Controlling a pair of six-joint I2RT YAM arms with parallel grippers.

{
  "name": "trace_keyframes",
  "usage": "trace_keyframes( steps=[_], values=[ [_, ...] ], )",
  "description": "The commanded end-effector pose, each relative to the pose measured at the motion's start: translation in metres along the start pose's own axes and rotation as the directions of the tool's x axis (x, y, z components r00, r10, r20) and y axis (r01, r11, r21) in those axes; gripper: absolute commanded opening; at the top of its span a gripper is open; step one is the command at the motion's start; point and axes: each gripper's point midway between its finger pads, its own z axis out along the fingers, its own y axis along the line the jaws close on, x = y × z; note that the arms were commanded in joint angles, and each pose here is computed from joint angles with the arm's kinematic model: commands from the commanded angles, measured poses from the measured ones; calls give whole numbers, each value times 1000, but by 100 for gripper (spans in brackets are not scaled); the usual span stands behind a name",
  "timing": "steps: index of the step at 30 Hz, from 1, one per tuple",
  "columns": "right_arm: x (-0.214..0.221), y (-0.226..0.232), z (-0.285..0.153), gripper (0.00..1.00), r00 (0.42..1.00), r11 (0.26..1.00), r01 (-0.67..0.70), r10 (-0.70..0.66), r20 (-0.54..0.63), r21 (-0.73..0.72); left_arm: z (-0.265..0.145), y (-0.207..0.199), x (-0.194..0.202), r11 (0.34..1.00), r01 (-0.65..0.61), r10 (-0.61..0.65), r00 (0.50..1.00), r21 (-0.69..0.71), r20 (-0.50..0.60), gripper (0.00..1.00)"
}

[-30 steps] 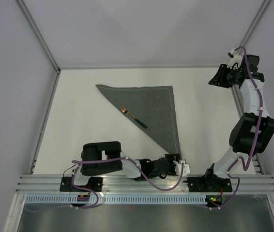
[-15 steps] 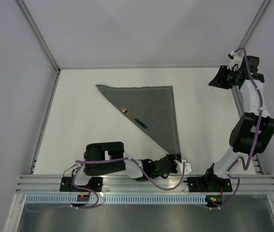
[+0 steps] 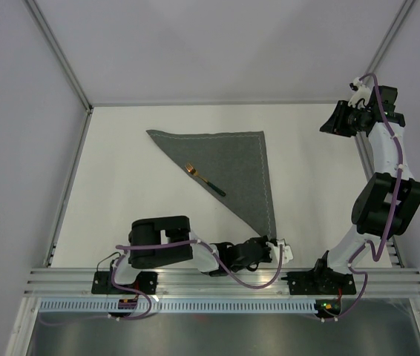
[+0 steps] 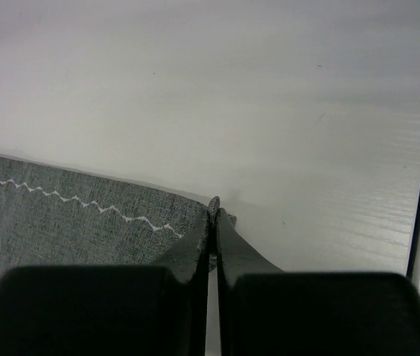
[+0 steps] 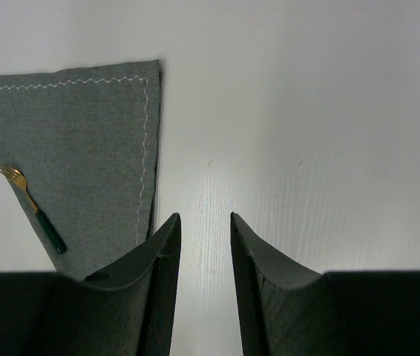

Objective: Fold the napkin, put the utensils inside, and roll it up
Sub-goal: Fold the napkin

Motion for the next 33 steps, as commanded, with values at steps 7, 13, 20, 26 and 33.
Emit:
trace_keyframes(
  steps=[7, 13, 20, 26, 33],
  values=[
    [-6, 3, -5, 39, 1000, 1000, 7, -6, 23, -15, 0, 64, -38, 960, 258, -245, 963, -113, 112, 2],
    [-6, 3, -4, 39, 1000, 1000, 3, -3, 18, -19, -23, 130, -59, 844, 522, -490, 844, -124, 216, 2],
    [-5, 4, -3, 39, 1000, 1000, -2, 2, 10, -29, -48, 191, -59, 724, 663, -601, 742, -192, 297, 2],
    [-2, 6, -4, 39, 1000, 999, -12, 12, -5, -37, -73, 235, -28, 575, 746, -658, 665, -336, 352, 2],
    [2, 6, -4, 39, 1000, 999, 16, -17, -18, -44, -111, 290, 31, 356, 791, -708, 576, -497, 409, 2]
  ],
)
